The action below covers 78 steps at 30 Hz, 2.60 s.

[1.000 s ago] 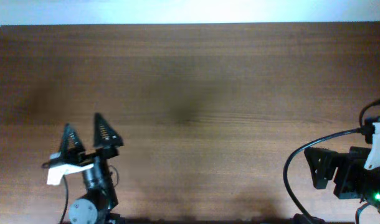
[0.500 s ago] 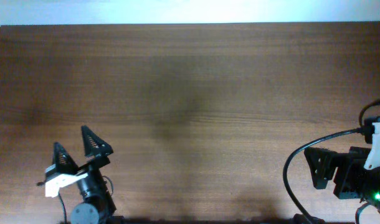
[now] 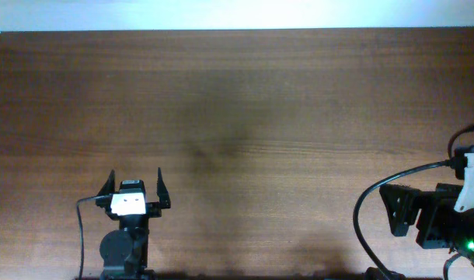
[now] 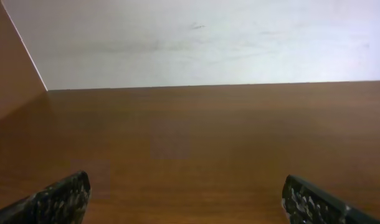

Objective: Untangle cables

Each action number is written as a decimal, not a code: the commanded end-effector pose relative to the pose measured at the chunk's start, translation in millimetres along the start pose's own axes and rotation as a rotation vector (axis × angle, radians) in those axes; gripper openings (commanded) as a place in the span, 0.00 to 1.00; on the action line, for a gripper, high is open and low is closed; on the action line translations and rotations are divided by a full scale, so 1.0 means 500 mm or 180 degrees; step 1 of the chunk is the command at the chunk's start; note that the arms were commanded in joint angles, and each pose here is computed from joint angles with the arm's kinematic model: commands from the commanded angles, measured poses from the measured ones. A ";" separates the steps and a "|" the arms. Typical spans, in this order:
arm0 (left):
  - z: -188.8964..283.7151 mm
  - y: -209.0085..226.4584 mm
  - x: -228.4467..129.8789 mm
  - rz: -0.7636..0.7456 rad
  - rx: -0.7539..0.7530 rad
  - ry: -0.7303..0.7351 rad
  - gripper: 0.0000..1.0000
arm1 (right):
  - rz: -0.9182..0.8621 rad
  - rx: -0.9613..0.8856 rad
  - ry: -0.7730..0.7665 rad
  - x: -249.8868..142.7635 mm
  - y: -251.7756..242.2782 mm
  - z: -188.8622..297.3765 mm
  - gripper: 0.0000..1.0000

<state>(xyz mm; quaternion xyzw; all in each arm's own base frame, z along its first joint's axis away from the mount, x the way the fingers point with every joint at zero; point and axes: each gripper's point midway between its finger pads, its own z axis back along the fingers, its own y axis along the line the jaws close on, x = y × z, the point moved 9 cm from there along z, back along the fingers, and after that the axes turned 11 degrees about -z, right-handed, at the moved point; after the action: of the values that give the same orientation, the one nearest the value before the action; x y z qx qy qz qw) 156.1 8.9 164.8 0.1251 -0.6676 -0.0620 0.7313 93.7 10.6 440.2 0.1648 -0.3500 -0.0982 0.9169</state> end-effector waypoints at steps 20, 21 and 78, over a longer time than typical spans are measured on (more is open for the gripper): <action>0.000 -0.002 -0.001 0.0130 -0.0054 -0.0014 0.99 | 0.0606 -0.0050 -0.1330 0.007 -0.007 0.003 0.99; 0.000 -0.002 -0.001 0.0130 -0.0054 -0.0014 0.99 | 0.0761 0.0063 -0.1673 -0.001 -0.014 -0.026 0.99; 0.000 -0.002 -0.001 0.0130 -0.0054 -0.0014 0.99 | 0.0343 -0.0104 -0.2444 -0.239 -0.221 -0.467 0.99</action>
<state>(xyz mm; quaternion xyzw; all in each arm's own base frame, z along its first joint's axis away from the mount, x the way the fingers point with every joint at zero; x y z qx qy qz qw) 156.0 7.5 164.9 0.1077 -0.6710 -0.0555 0.7315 156.5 -1.5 165.0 0.0812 -0.6761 -0.1082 0.7243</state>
